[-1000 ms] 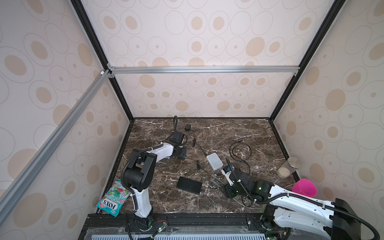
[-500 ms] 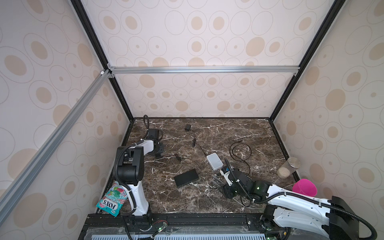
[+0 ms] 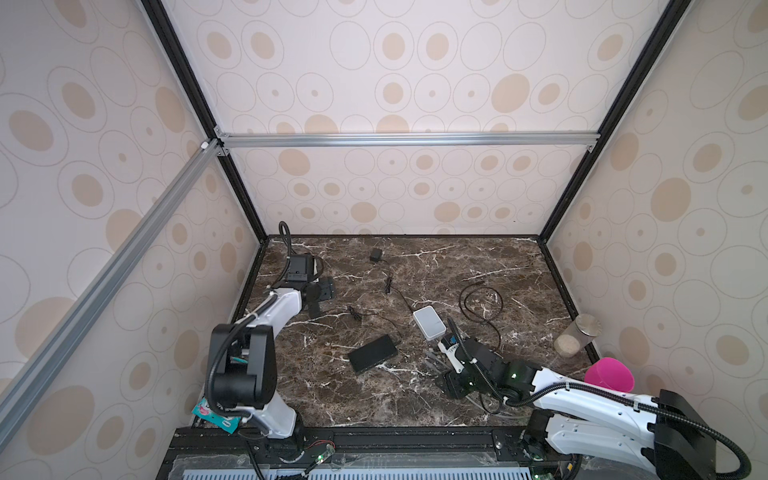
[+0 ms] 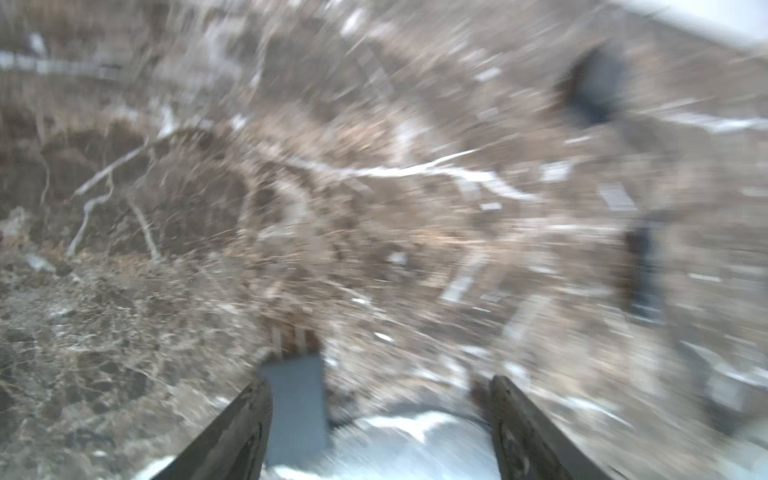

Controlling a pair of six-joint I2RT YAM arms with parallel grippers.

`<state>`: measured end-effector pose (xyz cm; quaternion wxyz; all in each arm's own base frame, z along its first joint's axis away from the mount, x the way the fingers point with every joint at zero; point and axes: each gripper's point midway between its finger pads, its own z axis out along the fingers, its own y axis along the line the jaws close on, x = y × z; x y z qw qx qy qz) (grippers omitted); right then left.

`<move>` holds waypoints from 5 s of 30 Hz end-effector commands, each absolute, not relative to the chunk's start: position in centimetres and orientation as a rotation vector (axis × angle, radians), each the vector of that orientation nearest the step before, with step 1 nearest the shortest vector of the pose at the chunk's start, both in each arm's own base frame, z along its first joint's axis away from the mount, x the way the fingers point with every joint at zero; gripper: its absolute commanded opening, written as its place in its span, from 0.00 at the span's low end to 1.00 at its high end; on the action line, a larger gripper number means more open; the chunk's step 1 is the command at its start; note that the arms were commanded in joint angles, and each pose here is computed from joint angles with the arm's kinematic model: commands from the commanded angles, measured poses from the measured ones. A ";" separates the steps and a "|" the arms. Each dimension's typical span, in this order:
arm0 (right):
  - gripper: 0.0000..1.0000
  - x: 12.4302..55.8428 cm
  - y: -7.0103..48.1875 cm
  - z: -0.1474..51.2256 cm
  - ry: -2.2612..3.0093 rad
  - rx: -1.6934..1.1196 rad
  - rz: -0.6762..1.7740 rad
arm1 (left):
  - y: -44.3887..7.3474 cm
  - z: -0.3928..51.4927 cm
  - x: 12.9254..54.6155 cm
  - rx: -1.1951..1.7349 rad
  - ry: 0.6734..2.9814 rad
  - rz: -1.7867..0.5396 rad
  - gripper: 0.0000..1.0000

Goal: Insert the plug into the switch port

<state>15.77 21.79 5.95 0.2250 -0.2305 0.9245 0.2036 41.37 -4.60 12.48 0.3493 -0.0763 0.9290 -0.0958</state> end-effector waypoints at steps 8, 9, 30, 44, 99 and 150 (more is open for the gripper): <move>0.63 18.4 30.1 8.2 2.518 -0.336 1.024 | -12.1 9.1 29.6 -0.159 2.338 -0.704 0.79; 0.63 19.0 30.7 8.1 2.522 -0.262 1.048 | -12.0 8.9 29.0 -0.160 2.326 -0.712 0.79; 0.62 24.2 39.8 5.6 2.524 0.195 1.198 | -13.5 7.4 26.0 -0.142 2.279 -0.825 0.80; 0.59 27.9 39.6 7.8 2.378 0.183 1.377 | -14.1 7.2 25.5 -0.116 2.290 -0.831 0.80; 0.38 19.7 22.8 2.5 2.752 -1.240 -0.021 | -16.7 28.2 19.5 0.422 1.726 -0.983 0.98; 0.37 17.1 32.9 1.6 2.387 -1.239 0.393 | -15.3 28.5 20.2 0.343 1.721 -0.894 0.98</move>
